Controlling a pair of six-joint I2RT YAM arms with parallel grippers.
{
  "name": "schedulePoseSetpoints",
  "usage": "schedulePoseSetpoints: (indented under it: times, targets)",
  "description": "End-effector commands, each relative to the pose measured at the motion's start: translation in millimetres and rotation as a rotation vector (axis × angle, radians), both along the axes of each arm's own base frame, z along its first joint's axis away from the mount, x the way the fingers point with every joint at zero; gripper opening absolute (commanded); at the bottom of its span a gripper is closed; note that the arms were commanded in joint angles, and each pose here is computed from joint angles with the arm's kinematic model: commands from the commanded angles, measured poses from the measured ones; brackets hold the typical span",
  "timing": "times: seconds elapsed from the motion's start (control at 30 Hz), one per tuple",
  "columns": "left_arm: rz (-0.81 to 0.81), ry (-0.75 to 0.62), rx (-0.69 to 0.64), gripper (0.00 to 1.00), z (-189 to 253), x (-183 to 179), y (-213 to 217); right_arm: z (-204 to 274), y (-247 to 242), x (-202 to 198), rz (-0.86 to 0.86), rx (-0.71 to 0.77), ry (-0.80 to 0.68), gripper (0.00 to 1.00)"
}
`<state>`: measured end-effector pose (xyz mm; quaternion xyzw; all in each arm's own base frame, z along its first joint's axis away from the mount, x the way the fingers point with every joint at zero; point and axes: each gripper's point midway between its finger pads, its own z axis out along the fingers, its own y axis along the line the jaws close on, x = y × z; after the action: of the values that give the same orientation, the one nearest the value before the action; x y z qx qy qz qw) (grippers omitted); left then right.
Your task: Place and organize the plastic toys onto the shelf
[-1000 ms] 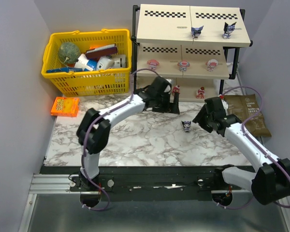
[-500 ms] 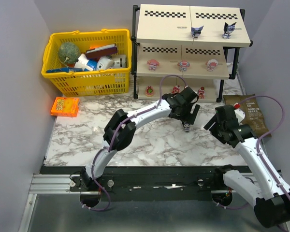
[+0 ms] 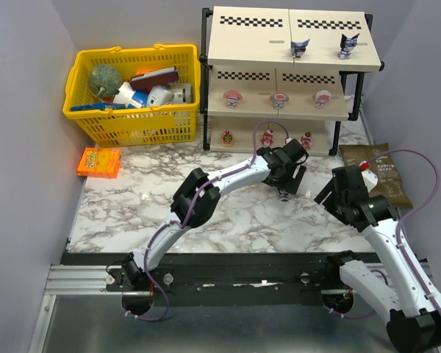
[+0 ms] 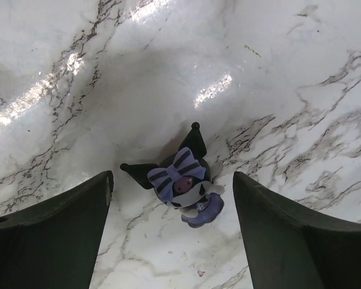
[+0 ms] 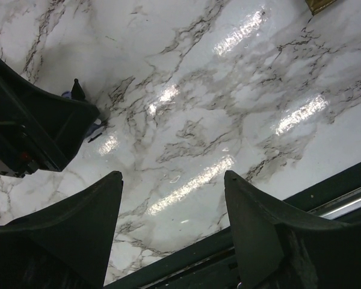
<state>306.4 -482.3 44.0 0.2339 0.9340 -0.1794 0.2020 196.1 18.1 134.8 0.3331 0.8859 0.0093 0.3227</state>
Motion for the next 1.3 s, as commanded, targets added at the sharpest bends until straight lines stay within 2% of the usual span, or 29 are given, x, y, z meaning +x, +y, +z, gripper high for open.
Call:
schedulePoseSetpoints:
  times: [0.0,0.1,0.33,0.4,0.53,0.57,0.63,0.67,0.8,0.9,1.1,1.13,1.2,1.23,1.27]
  targets:
    - [0.022,-0.002,0.058,0.81,-15.1,0.1,5.6,1.6,-9.9,-6.7,-0.012,-0.042,0.010,0.76]
    - [0.019,0.010,0.054,0.74,-17.5,-1.4,3.7,2.0,-10.0,-6.8,-0.010,-0.045,0.010,0.76]
    - [0.011,0.020,0.088,0.72,-26.3,-5.4,7.8,1.3,-9.2,-7.3,-0.012,-0.036,0.006,0.76]
    - [0.013,0.019,0.086,0.67,-26.5,-5.0,7.3,0.0,-7.9,-6.8,-0.010,-0.030,0.008,0.76]
    - [0.026,-0.005,0.086,0.50,-19.3,-0.9,8.7,0.1,-5.7,-3.9,-0.002,-0.025,0.006,0.76]
    - [0.028,-0.014,0.088,0.41,-18.1,0.3,9.5,-0.1,-3.9,-3.2,0.005,-0.019,0.007,0.76]
    - [0.027,-0.029,0.075,0.34,-10.8,2.1,8.6,0.7,-2.4,0.0,0.010,-0.016,0.004,0.75]
    - [0.030,-0.032,0.076,0.26,-10.0,2.4,10.7,1.1,-1.9,0.4,0.014,-0.015,0.003,0.75]
    - [0.031,-0.060,0.043,0.10,3.9,5.1,11.2,5.0,1.0,7.0,0.028,-0.008,-0.015,0.75]
    - [0.042,-0.094,-0.003,0.01,24.2,10.8,11.4,8.2,2.5,11.6,0.040,-0.008,-0.027,0.75]
    - [0.051,-0.201,-0.135,0.00,89.9,22.7,19.9,27.8,23.9,27.7,0.159,0.055,-0.111,0.77]
    - [0.049,-0.249,-0.203,0.00,122.2,24.7,19.2,35.2,28.5,31.3,0.185,0.067,-0.138,0.78]
    - [0.034,-0.277,-0.230,0.00,136.2,23.5,28.6,48.5,38.3,37.1,0.239,0.095,-0.181,0.79]
    - [0.037,-0.328,-0.295,0.00,169.4,24.9,32.0,62.6,43.3,41.9,0.268,0.107,-0.219,0.79]
    - [0.030,-0.346,-0.323,0.00,182.4,23.2,34.9,69.5,49.0,43.6,0.300,0.123,-0.232,0.79]
